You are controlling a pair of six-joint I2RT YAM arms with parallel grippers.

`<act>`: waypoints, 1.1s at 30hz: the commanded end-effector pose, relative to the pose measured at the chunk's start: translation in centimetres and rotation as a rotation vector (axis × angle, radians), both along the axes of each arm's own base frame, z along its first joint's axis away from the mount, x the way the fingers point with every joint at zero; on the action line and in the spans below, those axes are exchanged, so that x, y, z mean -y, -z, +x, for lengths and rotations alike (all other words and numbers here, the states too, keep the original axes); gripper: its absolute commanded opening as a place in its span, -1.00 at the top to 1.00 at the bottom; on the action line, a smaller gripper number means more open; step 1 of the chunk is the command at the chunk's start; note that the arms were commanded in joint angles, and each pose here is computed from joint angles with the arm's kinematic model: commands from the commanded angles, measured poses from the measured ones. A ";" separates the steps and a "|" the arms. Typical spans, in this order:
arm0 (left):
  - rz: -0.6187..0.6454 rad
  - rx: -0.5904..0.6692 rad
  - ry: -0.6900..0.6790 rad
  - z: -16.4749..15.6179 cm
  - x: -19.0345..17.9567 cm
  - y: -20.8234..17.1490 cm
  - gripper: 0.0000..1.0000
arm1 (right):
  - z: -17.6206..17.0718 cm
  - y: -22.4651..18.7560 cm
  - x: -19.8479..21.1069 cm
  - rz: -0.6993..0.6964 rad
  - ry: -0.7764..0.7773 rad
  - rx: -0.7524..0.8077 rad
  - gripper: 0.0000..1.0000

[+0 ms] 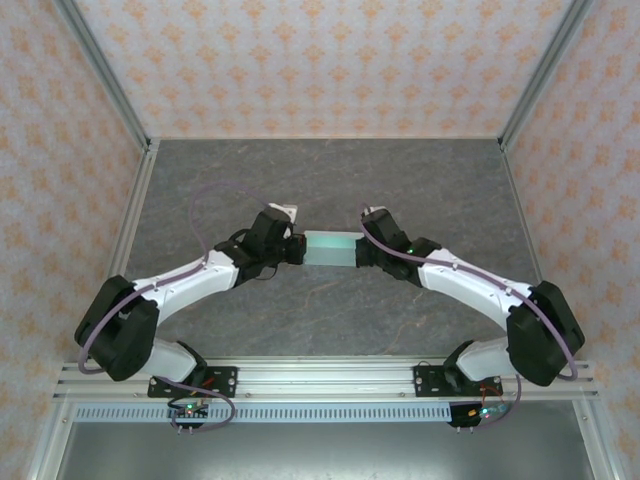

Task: Fold the paper box

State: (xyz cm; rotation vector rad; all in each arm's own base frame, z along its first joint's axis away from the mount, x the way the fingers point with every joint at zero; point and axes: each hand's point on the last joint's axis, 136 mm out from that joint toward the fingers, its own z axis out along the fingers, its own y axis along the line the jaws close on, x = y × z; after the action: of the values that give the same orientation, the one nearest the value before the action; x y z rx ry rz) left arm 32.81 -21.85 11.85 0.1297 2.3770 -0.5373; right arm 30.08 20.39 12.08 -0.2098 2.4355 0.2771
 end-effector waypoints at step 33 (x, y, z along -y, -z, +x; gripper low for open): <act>-0.358 -0.159 -0.102 2.2 2.4 -3.1 -0.21 | -0.4 -0.4 1.5 -0.049 0.042 0.014 0.96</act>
State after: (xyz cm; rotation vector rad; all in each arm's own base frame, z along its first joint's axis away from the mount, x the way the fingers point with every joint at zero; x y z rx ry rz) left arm 34.03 -23.17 13.05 -0.1659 2.4445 -0.8372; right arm 29.95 19.60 12.09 -0.1948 2.4260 0.2424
